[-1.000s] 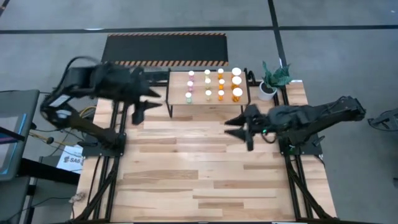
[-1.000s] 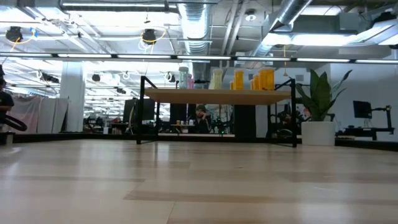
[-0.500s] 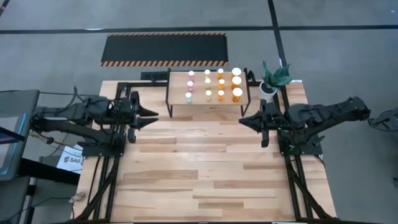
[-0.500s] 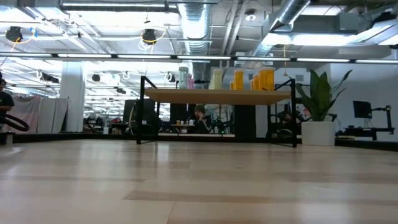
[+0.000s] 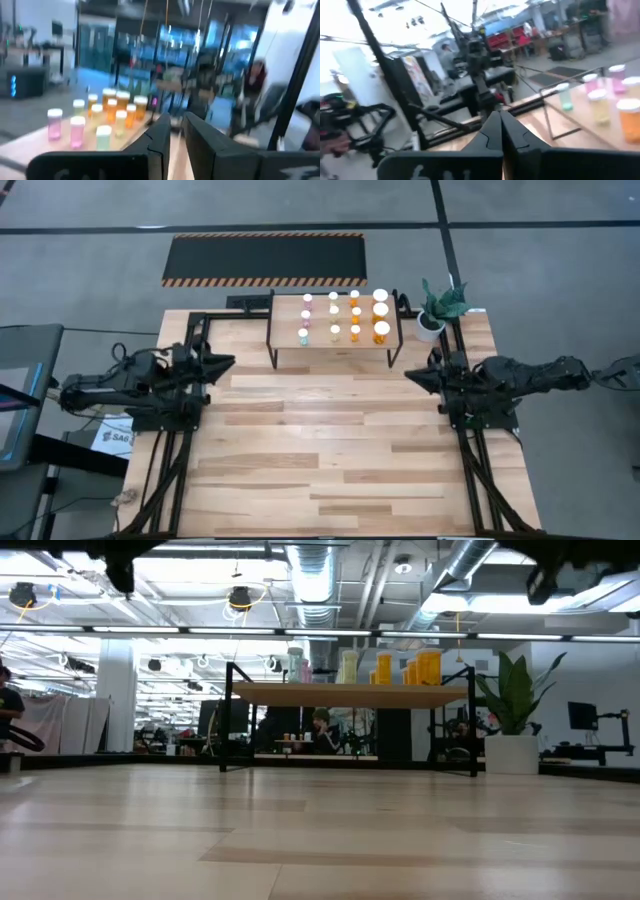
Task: Pick and place medicine bottles onto shelf by color
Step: Return to Home Position
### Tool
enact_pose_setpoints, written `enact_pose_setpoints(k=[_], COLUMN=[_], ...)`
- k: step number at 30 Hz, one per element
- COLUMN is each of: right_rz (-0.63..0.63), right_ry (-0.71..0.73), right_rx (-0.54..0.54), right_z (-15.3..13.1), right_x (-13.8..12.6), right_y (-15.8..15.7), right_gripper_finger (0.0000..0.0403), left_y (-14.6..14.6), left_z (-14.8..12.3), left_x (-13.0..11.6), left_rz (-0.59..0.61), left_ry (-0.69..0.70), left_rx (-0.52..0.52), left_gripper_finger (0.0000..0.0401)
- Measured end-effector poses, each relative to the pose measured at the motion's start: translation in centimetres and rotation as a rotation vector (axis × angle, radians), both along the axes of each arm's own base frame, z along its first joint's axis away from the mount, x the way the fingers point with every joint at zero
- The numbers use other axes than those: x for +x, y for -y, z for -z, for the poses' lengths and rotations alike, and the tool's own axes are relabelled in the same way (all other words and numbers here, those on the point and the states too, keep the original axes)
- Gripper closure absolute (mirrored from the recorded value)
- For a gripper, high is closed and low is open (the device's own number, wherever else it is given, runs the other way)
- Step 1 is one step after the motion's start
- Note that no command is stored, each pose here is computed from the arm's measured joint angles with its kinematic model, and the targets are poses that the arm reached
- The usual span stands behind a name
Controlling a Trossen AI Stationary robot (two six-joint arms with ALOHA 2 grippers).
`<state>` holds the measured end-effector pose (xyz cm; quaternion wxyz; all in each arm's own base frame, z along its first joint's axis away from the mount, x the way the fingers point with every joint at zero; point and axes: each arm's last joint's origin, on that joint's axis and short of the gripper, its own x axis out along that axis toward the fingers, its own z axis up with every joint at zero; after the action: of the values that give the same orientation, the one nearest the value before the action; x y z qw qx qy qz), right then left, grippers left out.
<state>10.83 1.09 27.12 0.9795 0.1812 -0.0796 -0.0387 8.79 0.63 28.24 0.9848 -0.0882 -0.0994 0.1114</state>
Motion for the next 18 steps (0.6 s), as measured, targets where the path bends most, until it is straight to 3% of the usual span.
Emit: enact_pose_setpoints(k=[4, 9, 13, 18], right_rz=[0.01, -0.001, -0.026, -0.011], right_ry=[0.066, 0.094, 0.076, 0.033], right_rx=[0.011, 0.041, 0.045, 0.035], right_z=[3.4, 6.3, 7.1, 7.6], right_x=[-0.8, -1.1, -1.3, -1.7], right_y=[0.3, 0.4, 0.4, 0.5], right_gripper_finger=[0.04, 0.04, 0.04, 0.0396], left_y=[0.0, 0.0, 0.0, 0.1], left_z=[1.7, 4.4, 5.8, 5.7], left_x=[-0.7, -0.8, -0.6, -0.7], left_rz=[0.004, 0.013, 0.03, 0.05], left_ry=[0.12, 0.14, 0.133, 0.054], left_rx=[-0.003, -0.063, -0.128, -0.141], left_gripper_finger=[0.0378, 0.0398, 0.04, 0.0401])
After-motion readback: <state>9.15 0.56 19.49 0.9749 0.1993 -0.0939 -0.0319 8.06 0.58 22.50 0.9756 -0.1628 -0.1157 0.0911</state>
